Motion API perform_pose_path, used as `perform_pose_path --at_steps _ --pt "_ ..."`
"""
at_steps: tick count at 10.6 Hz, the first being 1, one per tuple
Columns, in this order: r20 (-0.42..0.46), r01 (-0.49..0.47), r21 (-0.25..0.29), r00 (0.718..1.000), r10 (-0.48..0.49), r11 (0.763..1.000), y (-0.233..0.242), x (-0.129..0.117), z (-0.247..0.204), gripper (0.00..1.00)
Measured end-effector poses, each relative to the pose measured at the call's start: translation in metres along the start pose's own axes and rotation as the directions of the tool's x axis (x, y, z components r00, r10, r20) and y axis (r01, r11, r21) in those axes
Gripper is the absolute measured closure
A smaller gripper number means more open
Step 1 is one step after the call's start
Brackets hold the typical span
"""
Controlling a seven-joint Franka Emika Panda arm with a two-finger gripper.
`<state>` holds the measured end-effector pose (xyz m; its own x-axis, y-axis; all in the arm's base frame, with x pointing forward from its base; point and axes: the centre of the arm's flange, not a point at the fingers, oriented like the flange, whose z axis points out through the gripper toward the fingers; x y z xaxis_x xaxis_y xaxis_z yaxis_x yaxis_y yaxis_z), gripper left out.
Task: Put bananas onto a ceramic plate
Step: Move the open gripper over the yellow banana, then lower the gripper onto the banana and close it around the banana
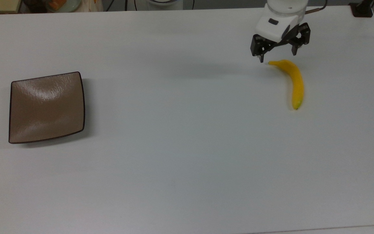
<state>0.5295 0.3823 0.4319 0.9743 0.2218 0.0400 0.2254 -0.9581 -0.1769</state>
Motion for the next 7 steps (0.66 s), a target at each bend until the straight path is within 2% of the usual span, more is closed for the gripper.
perform_pose_path --at_steps 4,7 --pt "-0.007 -0.007 0.035 1.000 0.008 0.999 -0.034 -0.004 0.043 0.00" --pt "-0.005 0.011 0.006 1.000 -0.011 1.000 -0.058 -0.013 0.085 0.00"
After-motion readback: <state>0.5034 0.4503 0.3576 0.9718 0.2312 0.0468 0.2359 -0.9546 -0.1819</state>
